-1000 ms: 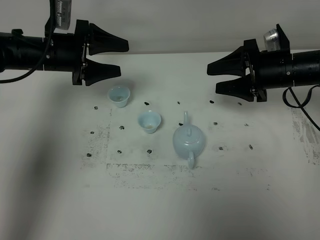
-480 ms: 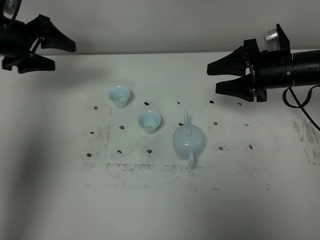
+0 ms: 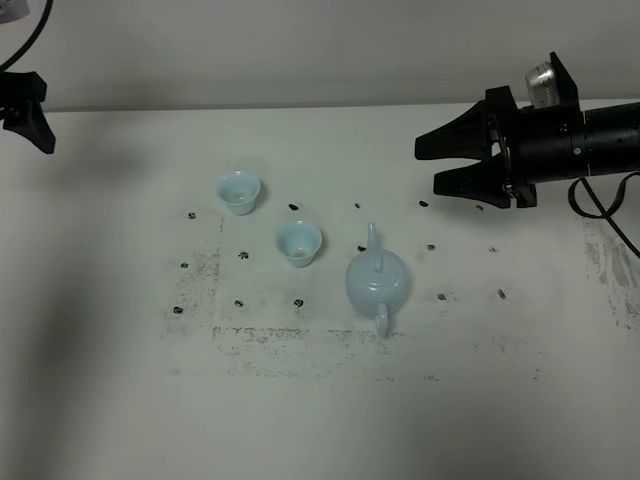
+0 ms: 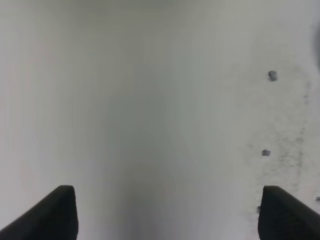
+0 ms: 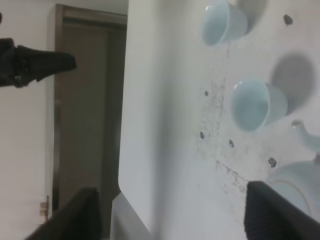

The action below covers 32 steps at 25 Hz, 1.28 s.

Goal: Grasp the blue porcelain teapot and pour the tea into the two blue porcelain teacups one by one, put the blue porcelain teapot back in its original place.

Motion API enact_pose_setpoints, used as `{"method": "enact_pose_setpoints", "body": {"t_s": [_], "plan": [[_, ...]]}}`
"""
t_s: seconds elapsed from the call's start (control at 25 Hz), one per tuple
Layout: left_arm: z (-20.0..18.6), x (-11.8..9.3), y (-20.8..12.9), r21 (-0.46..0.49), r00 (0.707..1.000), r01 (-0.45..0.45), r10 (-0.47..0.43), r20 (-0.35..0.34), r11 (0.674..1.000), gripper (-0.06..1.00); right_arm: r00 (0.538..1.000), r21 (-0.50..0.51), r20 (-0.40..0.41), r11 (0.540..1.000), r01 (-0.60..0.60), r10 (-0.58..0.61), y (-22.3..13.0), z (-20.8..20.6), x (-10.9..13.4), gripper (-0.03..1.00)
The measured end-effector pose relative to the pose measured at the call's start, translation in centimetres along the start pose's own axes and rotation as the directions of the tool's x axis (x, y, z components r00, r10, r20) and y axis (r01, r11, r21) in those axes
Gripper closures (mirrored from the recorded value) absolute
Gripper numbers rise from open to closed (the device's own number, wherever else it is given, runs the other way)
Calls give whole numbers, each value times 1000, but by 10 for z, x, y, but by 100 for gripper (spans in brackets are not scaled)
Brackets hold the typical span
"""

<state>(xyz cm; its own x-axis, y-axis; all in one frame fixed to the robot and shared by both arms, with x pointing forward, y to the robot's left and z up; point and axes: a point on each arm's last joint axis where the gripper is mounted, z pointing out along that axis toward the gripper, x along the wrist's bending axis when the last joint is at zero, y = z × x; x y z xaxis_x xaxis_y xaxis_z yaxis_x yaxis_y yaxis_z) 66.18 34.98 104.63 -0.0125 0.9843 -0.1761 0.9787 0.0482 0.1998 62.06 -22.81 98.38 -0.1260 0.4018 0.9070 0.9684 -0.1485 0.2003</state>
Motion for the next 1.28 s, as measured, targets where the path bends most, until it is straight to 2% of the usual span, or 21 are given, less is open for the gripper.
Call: {"method": "enact_pose_setpoints", "body": {"t_s": [0.2,0.4,0.68,0.84,1.16,1.28], "plan": [[-16,-3,-5,-28,1000,7,-7,-9,1000,24,1000,3,3,1000,2,-2,0,0,0,39],[-55,-15,-41,-66,1000,-12,12,-12,998,24,1000,3,3,1000,2,-2,0,0,0,39],[-92,-33,-125,-76,996,-85,84,-13,993,24,1000,3,3,1000,2,-2,0,0,0,39],[-99,-40,-176,-83,996,-89,88,-8,993,24,1000,3,3,1000,2,-2,0,0,0,39],[-80,-49,-286,-79,998,-60,61,1,995,24,1000,3,3,1000,2,-2,0,0,0,39],[-70,-51,-325,-148,999,-42,41,-8,988,24,1000,3,3,1000,2,-2,0,0,0,39]]}}
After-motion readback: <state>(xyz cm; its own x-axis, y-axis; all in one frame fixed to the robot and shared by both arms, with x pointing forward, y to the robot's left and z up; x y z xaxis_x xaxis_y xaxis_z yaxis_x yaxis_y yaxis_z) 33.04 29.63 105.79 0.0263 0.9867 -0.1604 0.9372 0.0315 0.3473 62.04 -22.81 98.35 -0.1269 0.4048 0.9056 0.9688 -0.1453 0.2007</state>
